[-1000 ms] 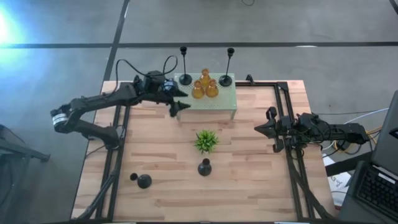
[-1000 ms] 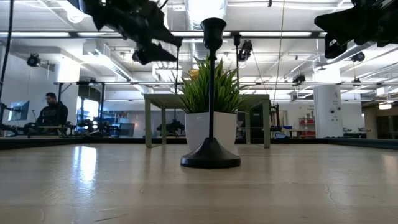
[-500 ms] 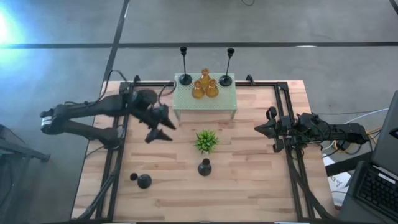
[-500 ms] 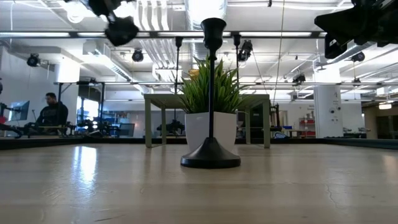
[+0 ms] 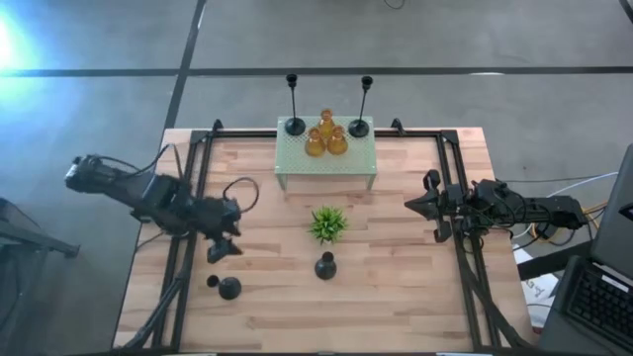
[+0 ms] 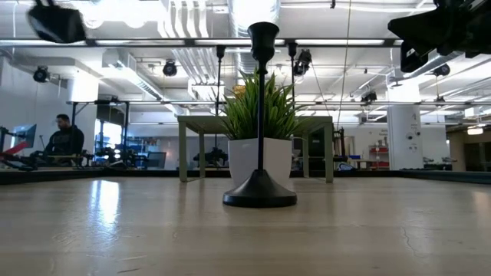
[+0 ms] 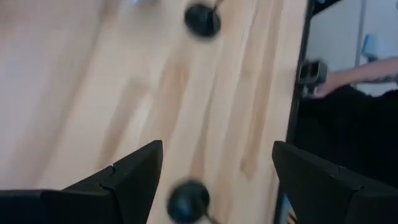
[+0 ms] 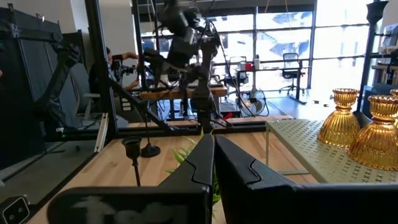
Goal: Pick & Place candle stick holders
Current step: Put the black candle holder on the shelf
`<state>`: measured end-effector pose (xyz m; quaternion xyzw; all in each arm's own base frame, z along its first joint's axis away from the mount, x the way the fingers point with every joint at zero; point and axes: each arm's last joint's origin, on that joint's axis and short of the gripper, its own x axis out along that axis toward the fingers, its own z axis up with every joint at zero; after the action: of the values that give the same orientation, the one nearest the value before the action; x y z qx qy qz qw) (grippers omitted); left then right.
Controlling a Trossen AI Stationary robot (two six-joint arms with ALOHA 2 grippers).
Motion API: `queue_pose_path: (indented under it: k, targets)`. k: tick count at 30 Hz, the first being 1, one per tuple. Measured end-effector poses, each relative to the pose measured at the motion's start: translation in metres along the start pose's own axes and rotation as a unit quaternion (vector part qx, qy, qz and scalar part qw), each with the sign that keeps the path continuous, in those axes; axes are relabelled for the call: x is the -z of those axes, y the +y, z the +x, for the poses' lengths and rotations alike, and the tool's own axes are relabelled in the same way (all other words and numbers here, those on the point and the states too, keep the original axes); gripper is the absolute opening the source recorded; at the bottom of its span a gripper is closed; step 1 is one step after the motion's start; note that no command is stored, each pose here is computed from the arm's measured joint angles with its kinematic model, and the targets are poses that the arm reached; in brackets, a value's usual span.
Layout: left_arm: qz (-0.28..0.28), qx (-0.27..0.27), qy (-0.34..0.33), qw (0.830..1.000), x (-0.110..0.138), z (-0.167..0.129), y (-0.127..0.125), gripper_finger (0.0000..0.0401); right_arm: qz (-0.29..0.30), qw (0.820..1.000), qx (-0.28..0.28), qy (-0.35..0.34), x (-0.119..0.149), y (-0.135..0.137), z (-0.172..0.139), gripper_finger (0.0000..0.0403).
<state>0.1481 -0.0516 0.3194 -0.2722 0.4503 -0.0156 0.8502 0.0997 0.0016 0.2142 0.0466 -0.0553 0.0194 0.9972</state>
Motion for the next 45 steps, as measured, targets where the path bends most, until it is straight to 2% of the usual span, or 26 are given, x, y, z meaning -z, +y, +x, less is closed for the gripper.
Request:
queue_pose_path:
  k: [5,12,18,23,26,28,30,34,39,42,45]
  targets:
    - [-0.073,-0.03,0.068,0.995,0.022,0.0,-0.004,0.0306,0.0,1.0,0.0,0.0,0.0,0.0,0.0,0.0008]
    - [-0.153,-0.104,0.131,0.974,0.046,-0.005,-0.002,0.0306,0.0,1.0,0.0,0.0,0.0,0.0,0.0,0.0008]
    - [-0.171,-0.131,0.141,0.966,0.054,-0.007,-0.002,0.0306,0.0,1.0,0.0,0.0,0.0,0.0,0.0,0.0008]
    - [-0.159,-0.147,0.096,0.971,0.052,-0.008,-0.001,0.0306,0.0,1.0,0.0,0.0,0.0,0.0,0.0,0.0008]
    - [-0.126,-0.143,0.031,0.981,0.044,-0.012,-0.005,0.0307,0.0,1.0,0.0,0.0,0.0,0.0,0.0,0.0008]
    - [-0.085,-0.134,-0.045,0.986,0.035,-0.014,-0.011,0.0307,0.0,1.0,0.0,0.0,0.0,0.0,0.0,0.0008]
    - [-0.035,-0.12,-0.125,0.984,0.026,-0.014,-0.018,0.0307,0.0,1.0,0.0,0.0,0.0,0.0,0.0,0.0008]
    - [0.067,-0.114,-0.216,0.967,0.013,-0.009,-0.031,0.0307,0.0,1.0,0.0,0.0,0.0,0.0,0.0,0.0008]
    - [0.146,-0.199,-0.247,0.937,0.012,0.003,-0.025,0.0306,0.0,1.0,0.0,0.0,0.0,0.0,0.0,0.0008]
    - [0.158,-0.254,-0.274,0.914,0.02,0.008,-0.011,0.0303,0.0,1.0,0.0,0.0,0.0,0.0,0.0,0.0008]
    - [0.139,-0.265,-0.3,0.906,0.032,0.013,0.007,0.0297,0.0,1.0,0.0,0.0,0.0,0.0,0.0,0.0008]
